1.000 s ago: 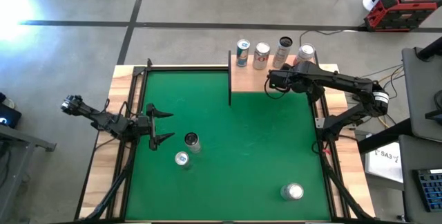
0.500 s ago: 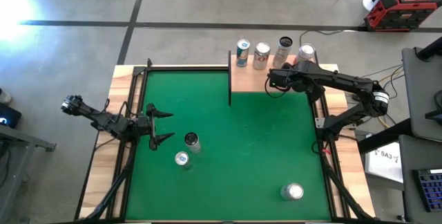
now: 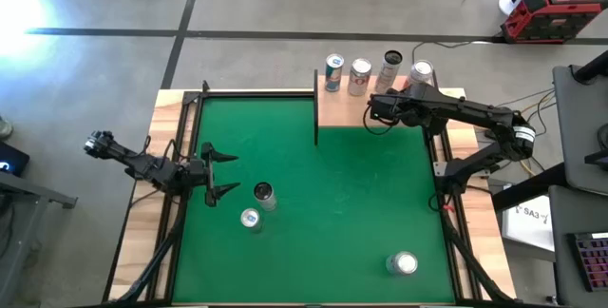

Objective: Place canned beverage on shelf
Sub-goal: Put the pink-white soda can on the shelf aligned with the other pink-white soda can

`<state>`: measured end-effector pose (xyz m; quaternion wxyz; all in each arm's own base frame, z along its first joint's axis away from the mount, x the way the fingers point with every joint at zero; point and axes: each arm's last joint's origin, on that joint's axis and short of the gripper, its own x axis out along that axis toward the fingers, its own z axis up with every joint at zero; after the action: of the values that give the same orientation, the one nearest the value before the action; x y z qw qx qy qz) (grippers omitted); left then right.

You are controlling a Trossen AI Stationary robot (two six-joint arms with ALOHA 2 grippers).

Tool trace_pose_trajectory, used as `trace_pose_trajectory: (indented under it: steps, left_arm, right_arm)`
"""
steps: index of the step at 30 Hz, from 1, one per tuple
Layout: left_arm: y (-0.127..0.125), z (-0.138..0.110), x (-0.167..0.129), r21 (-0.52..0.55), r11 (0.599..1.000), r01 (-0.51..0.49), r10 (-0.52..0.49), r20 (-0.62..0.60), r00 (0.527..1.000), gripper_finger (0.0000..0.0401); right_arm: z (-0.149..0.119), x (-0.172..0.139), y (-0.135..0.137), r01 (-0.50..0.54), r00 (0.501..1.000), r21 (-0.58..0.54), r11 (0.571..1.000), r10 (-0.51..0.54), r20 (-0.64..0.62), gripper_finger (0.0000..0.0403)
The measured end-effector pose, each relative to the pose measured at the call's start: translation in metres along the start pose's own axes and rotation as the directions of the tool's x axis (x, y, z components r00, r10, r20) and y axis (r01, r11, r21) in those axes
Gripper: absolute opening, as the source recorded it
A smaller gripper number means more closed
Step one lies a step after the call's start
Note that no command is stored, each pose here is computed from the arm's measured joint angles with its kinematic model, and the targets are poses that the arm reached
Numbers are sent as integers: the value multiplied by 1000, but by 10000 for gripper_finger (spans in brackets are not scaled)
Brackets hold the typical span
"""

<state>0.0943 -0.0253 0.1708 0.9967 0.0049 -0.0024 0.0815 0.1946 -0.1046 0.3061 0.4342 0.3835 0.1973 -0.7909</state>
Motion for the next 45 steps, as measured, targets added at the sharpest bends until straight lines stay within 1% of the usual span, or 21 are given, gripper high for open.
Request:
trace_pose_trajectory:
  steps: [7, 12, 16, 22, 26, 37, 41, 45]
  left_arm:
    - [0, 0, 0, 0, 1000, 0, 0, 0, 1000, 361]
    - [0, 0, 0, 0, 1000, 0, 0, 0, 1000, 361]
    - [0, 0, 0, 0, 1000, 0, 0, 0, 1000, 361]
    - [0, 0, 0, 0, 1000, 0, 0, 0, 1000, 361]
    - [0, 0, 0, 0, 1000, 0, 0, 0, 1000, 361]
    - [0, 0, 0, 0, 1000, 0, 0, 0, 1000, 361]
    - [0, 0, 0, 0, 1000, 0, 0, 0, 1000, 361]
    - [0, 0, 0, 0, 1000, 0, 0, 0, 1000, 361]
  right_arm:
    - [1, -2, 2, -28, 1000, -39, 999, 28, -4, 284]
    - [2, -5, 7, -103, 995, -55, 993, 103, -12, 283]
    - [1, -7, 11, -153, 988, -97, 984, 151, -21, 284]
    - [-6, -12, 15, -212, 977, -203, 956, 206, -53, 285]
    - [-12, -17, 17, -258, 966, -251, 933, 251, -61, 285]
    - [-19, -24, 23, -331, 942, -362, 871, 327, -74, 286]
    - [-21, -24, 26, -352, 934, -384, 854, 349, -80, 286]
    - [-22, -22, 26, -359, 931, -380, 853, 353, -88, 286]
